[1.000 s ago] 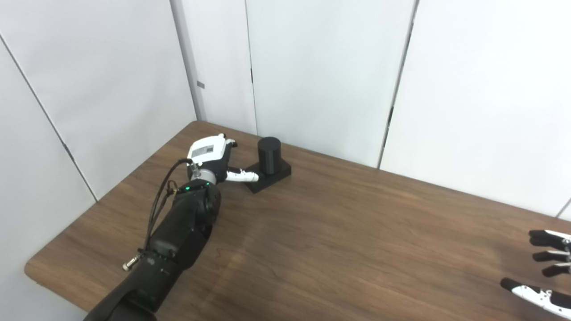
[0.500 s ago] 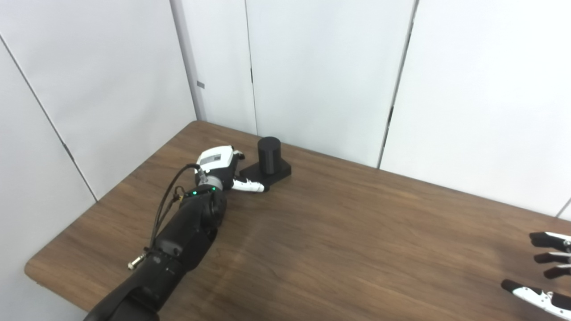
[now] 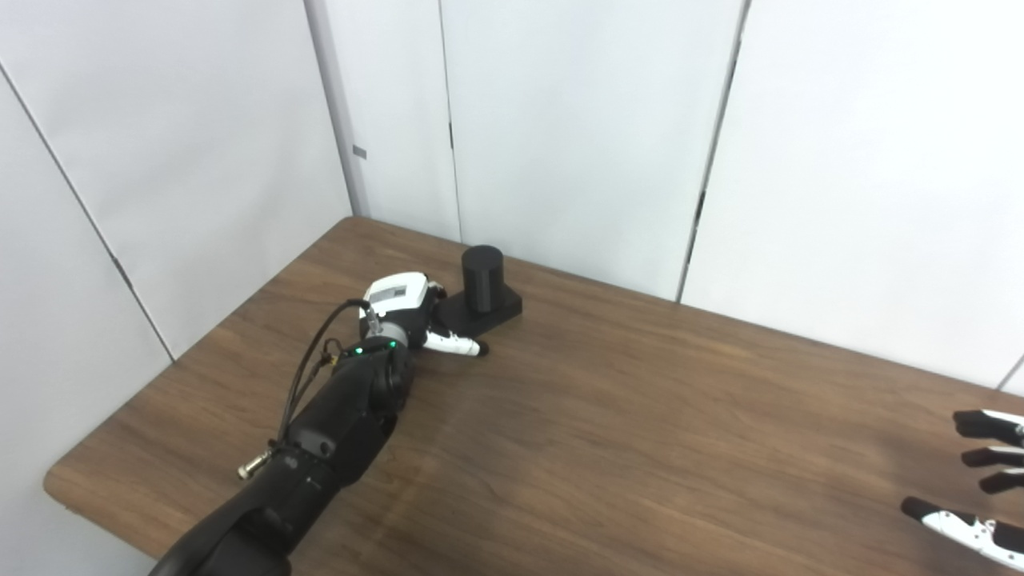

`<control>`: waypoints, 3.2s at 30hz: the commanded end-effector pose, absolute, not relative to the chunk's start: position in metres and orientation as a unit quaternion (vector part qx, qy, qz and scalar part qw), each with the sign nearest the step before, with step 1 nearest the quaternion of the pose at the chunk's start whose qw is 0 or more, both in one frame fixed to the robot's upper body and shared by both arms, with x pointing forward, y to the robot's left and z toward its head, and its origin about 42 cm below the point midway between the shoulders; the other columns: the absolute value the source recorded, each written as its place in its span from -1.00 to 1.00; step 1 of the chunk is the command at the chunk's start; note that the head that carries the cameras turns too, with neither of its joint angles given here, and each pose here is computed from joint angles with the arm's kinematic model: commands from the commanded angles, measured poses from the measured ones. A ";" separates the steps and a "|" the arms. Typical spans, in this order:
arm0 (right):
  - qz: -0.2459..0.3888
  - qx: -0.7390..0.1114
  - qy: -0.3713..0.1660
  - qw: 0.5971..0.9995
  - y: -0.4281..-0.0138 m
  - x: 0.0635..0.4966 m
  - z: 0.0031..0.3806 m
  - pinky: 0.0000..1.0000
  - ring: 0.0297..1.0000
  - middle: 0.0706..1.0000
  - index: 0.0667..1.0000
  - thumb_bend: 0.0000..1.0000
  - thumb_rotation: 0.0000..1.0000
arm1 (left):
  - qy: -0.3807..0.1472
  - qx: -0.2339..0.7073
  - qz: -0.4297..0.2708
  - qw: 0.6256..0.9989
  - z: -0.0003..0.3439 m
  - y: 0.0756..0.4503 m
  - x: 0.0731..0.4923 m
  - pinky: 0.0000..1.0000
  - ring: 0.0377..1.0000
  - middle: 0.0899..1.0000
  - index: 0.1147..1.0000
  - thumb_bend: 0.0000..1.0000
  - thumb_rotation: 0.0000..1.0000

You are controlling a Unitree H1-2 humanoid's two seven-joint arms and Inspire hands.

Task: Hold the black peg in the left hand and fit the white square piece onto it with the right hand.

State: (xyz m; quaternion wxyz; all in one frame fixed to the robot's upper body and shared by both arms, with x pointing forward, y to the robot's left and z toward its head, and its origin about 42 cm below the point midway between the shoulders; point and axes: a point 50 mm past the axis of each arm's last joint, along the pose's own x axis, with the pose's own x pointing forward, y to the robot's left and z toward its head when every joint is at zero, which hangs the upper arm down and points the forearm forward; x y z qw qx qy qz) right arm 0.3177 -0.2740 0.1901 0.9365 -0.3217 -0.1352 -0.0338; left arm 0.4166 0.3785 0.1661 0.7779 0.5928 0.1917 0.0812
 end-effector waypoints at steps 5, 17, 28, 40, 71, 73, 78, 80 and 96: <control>-0.038 -0.321 -0.170 0.931 -0.272 0.318 0.213 -0.04 0.18 0.31 0.29 0.42 -1.00 | 0.160 0.607 0.112 0.770 0.199 0.386 0.438 0.99 1.00 1.00 0.68 1.00 0.13; -0.039 -0.321 -0.164 0.932 -0.267 0.312 0.218 0.00 0.20 0.32 0.31 0.39 -1.00 | 0.177 0.619 0.107 0.758 0.205 0.393 0.456 0.92 1.00 1.00 0.70 1.00 0.12; -0.043 -0.318 -0.161 0.933 -0.267 0.309 0.221 0.04 0.21 0.32 0.32 0.36 -1.00 | 0.169 0.627 0.072 0.757 0.205 0.385 0.463 0.81 1.00 0.98 0.51 0.90 -0.01; -0.042 -0.304 -0.161 0.938 -0.266 0.311 0.223 0.06 0.25 0.38 0.35 0.25 -1.00 | 0.166 0.635 -0.016 0.754 0.197 0.385 0.453 0.65 0.85 0.71 -0.15 0.12 -0.84; -0.043 -0.288 -0.152 0.944 -0.262 0.320 0.214 0.19 0.32 0.47 0.41 0.23 -1.00 | -0.061 0.615 -0.193 0.763 0.154 0.290 0.397 0.71 0.83 0.77 -0.15 0.05 -0.86; -0.044 -0.291 -0.155 0.943 -0.265 0.322 0.210 0.15 0.31 0.47 0.40 0.24 -1.00 | -0.071 0.607 -0.214 0.762 0.152 0.277 0.392 0.73 0.84 0.79 -0.15 0.05 -0.87; -0.046 -0.295 -0.158 0.941 -0.269 0.327 0.202 0.13 0.28 0.45 0.39 0.25 -1.00 | -0.096 0.604 -0.259 0.747 0.146 0.250 0.382 0.72 0.84 0.79 -0.15 0.05 -0.86; -0.047 -0.298 -0.160 0.940 -0.269 0.327 0.200 0.15 0.28 0.45 0.39 0.25 -1.00 | -0.102 0.597 -0.274 0.747 0.142 0.242 0.378 0.72 0.83 0.78 -0.15 0.05 -0.86; -0.048 -0.300 -0.173 0.937 -0.260 0.332 0.198 0.16 0.27 0.44 0.41 0.22 -1.00 | -0.116 0.588 -0.359 0.716 0.115 0.193 0.359 0.72 0.81 0.77 -0.15 0.04 -0.85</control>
